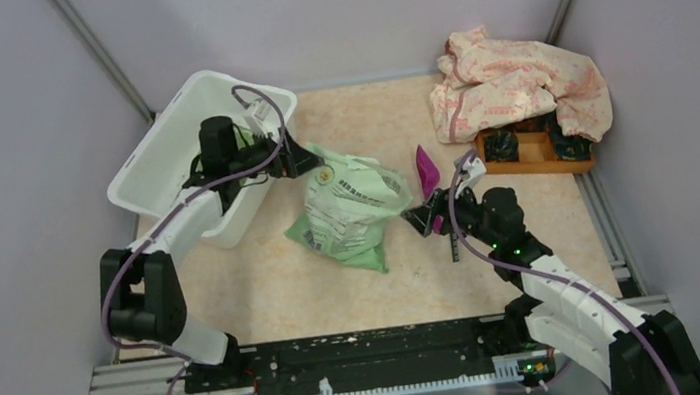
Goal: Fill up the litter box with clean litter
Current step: Close the cat litter bag at the center of the board.
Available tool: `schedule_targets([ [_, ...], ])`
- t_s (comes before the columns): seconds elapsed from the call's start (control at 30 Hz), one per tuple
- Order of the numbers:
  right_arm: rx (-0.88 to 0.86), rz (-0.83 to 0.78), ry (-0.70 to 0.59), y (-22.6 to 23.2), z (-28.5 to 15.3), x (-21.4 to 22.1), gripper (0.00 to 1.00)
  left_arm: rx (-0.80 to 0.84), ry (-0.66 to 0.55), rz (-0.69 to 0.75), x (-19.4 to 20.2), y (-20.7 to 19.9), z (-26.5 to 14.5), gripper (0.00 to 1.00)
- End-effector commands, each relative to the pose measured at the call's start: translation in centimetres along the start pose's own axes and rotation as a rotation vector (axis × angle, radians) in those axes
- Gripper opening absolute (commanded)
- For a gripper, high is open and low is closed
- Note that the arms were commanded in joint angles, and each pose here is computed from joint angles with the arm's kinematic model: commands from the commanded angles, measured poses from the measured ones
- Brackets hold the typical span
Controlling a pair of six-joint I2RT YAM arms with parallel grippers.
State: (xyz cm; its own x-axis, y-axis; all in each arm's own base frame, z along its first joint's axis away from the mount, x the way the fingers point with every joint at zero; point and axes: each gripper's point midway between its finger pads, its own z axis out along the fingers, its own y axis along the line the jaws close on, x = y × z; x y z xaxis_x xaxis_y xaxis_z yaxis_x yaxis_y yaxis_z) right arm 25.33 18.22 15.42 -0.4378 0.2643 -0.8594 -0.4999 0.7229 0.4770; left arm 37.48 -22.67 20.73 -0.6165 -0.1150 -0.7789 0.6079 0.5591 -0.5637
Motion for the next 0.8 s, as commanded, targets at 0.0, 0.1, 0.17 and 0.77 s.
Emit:
schedule_targets([
  [0.0, -0.218, -0.015, -0.101, 4.1, 0.0, -3.0, 0.73, 0.099, -0.007, 0.119, -1.5, -1.2, 1.1, 0.99],
  [0.1, -0.273, -0.023, -0.095, 4.9, -0.1, -2.7, 0.73, 0.106, 0.003, 0.136, -1.5, -0.9, 1.6, 0.99],
  [0.17, -0.302, -0.029, -0.087, 5.4, -0.3, -2.5, 0.73, 0.131, 0.013, 0.139, -1.4, -1.2, 1.8, 0.99],
  [0.77, -0.358, -0.026, -0.058, 6.1, -0.8, -1.4, 0.73, 0.147, 0.011, 0.169, -1.5, -6.3, -3.0, 0.0],
])
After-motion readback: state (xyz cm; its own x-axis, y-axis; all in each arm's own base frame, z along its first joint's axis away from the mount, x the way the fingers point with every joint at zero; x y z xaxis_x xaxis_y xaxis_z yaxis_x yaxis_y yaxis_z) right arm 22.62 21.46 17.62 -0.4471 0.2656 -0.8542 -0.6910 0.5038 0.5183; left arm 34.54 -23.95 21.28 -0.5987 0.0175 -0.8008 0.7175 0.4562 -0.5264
